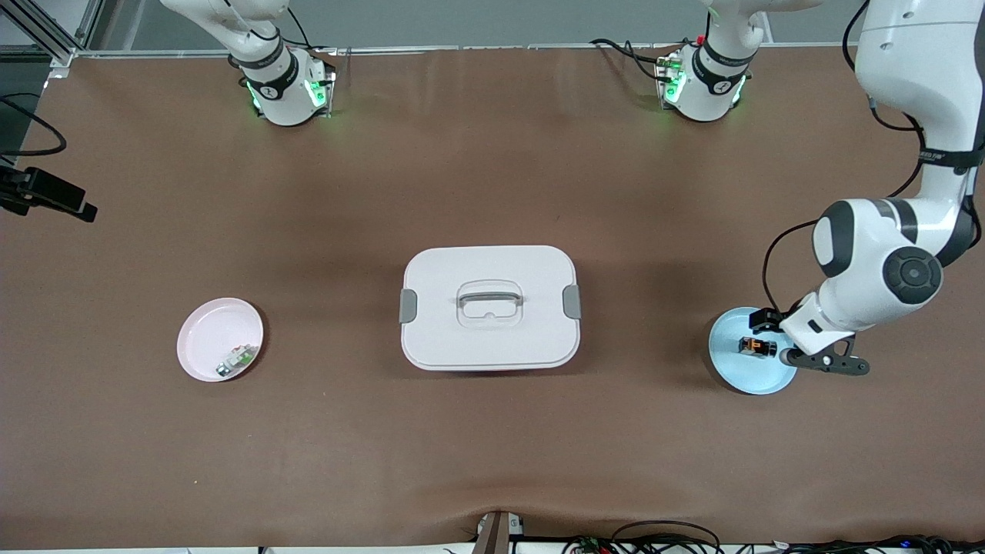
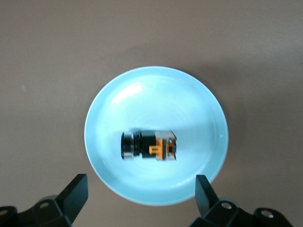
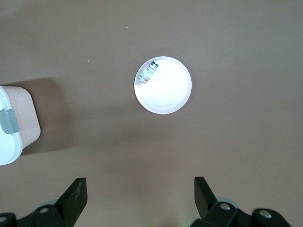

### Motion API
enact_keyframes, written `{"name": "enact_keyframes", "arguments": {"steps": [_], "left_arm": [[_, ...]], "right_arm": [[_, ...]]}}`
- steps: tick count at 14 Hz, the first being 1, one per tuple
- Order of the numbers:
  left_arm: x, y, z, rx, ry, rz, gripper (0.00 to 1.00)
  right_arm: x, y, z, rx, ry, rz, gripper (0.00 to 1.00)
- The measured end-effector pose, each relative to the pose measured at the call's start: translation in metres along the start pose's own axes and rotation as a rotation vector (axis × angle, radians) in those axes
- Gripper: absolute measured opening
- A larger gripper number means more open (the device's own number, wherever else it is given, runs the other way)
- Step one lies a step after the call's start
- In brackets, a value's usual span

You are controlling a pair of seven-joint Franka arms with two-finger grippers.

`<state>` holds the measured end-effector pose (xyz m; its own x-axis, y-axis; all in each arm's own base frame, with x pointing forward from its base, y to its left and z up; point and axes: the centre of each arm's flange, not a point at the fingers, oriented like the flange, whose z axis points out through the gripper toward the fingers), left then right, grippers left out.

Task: Transfer orange switch to right arm and place
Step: 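Lower the left gripper over the orange switch and close on it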

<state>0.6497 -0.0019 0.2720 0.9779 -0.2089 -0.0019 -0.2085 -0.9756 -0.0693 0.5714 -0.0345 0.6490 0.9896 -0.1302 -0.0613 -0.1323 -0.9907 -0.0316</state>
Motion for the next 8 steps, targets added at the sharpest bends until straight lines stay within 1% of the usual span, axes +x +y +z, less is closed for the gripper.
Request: {"name": "enact_keyframes", "arguments": {"steps": [5,8], "left_arm": [[0.006,0.002,0.021,0.012,0.018,0.017,1.00],[0.006,0.002,0.035,0.009,0.007,0.017,1.00]], "right_arm": [[0.000,0.000,0.000,0.000,0.000,0.000,1.00],[0.000,0.000,0.000,0.000,0.000,0.000,1.00]]}}
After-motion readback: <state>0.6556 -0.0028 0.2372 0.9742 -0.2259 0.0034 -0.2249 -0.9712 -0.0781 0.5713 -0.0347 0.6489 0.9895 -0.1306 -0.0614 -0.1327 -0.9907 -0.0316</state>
